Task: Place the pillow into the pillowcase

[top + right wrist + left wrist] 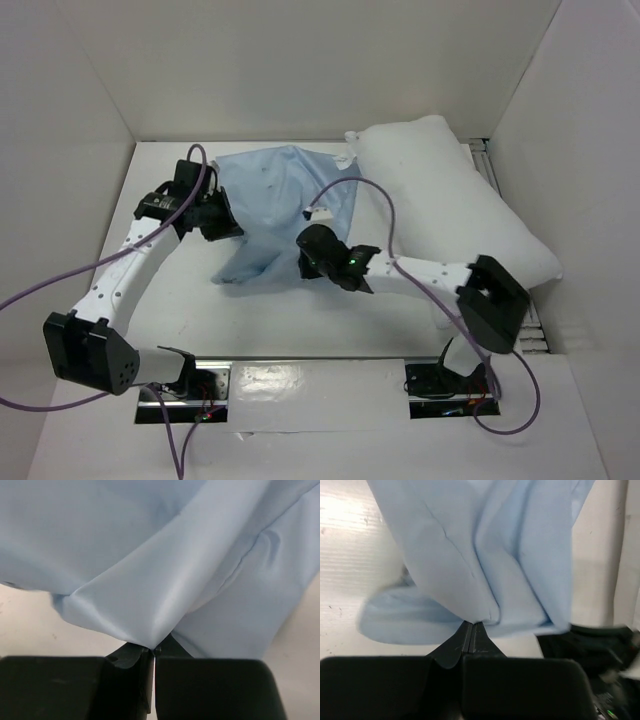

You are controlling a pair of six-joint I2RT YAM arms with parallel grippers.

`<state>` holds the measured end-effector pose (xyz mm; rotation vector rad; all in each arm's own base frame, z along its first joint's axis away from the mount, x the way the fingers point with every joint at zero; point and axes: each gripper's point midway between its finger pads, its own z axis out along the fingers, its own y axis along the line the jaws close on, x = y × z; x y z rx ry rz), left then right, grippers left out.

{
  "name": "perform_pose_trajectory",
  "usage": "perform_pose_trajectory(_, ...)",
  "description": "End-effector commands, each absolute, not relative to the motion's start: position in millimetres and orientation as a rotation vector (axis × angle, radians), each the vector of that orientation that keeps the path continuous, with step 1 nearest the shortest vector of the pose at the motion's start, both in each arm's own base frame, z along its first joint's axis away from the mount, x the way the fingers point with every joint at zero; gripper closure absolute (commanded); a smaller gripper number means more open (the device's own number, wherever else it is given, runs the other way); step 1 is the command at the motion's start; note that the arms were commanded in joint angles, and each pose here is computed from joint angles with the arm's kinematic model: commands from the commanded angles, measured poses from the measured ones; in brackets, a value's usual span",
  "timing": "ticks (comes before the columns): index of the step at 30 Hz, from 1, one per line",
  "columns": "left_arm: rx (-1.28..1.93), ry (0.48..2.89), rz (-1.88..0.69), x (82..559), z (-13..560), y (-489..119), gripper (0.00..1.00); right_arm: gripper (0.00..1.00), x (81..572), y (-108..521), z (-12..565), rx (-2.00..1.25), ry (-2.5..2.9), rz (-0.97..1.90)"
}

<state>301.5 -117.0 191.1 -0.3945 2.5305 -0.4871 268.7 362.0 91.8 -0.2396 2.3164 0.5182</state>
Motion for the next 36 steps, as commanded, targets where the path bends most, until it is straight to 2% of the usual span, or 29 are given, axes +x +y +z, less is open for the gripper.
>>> perform_pose_trajectory(1,-0.393,2.417,-0.467,319,228,-105,1.00,1.00,267,322,161,-0.178,2.166,0.536)
perform_pose_trajectory(7,-0.480,2.393,-0.397,337,231,-82,1.00,1.00,246,252,176,-0.265,2.252,0.456)
perform_pose_trajectory(13,-0.534,2.389,-0.394,370,215,-74,1.00,0.96,274,207,170,-0.201,2.299,0.291)
perform_pose_trajectory(14,-0.523,2.390,-0.391,378,209,-75,1.00,0.89,280,201,168,-0.176,2.313,0.269)
perform_pose_trajectory(15,-0.533,2.427,-0.379,389,193,-76,1.00,0.57,298,185,168,-0.083,2.305,0.233)
perform_pose_trajectory(16,-0.540,2.451,-0.371,395,183,-77,1.00,0.42,309,180,160,-0.051,2.325,0.214)
perform_pose_trajectory(17,-0.513,2.451,-0.392,407,186,-81,1.00,0.30,318,179,159,-0.011,2.330,0.238)
perform_pose_trajectory(18,-0.494,2.539,-0.397,410,162,-86,1.00,0.24,331,180,171,0.034,2.312,0.287)
perform_pose_trajectory(19,-0.463,2.581,-0.470,407,161,-101,0.96,0.18,337,183,177,0.036,2.301,0.294)
perform_pose_trajectory(20,-0.412,2.600,-0.493,405,162,-110,0.91,0.18,337,189,182,0.022,2.296,0.295)
perform_pose_trajectory(21,-0.377,2.625,-0.489,396,156,-115,0.81,0.16,331,199,192,0.006,2.262,0.277)
perform_pose_trajectory(22,-0.307,2.613,-0.505,381,166,-127,0.75,0.16,327,203,199,-0.007,2.239,0.274)
perform_pose_trajectory(23,-0.291,2.664,-0.512,357,150,-132,0.68,0.12,318,203,214,-0.003,2.202,0.283)
perform_pose_trajectory(24,-0.260,2.683,-0.510,341,145,-134,0.49,0.10,303,208,209,-0.015,2.211,0.289)
perform_pose_trajectory(25,-0.196,2.646,-0.555,325,156,-146,0.44,0.08,293,211,210,-0.027,2.206,0.311)
perform_pose_trajectory(26,-0.202,2.710,-0.561,300,133,-147,0.41,0.04,284,212,220,-0.009,2.173,0.365)
perform_pose_trajectory(31,-0.162,2.818,-0.651,236,97,-176,0.31,0.00,239,241,183,-0.148,2.293,0.489)
perform_pose_trajectory(36,-0.181,2.859,-0.656,222,63,-187,0.27,0.00,234,267,135,-0.243,2.422,0.402)
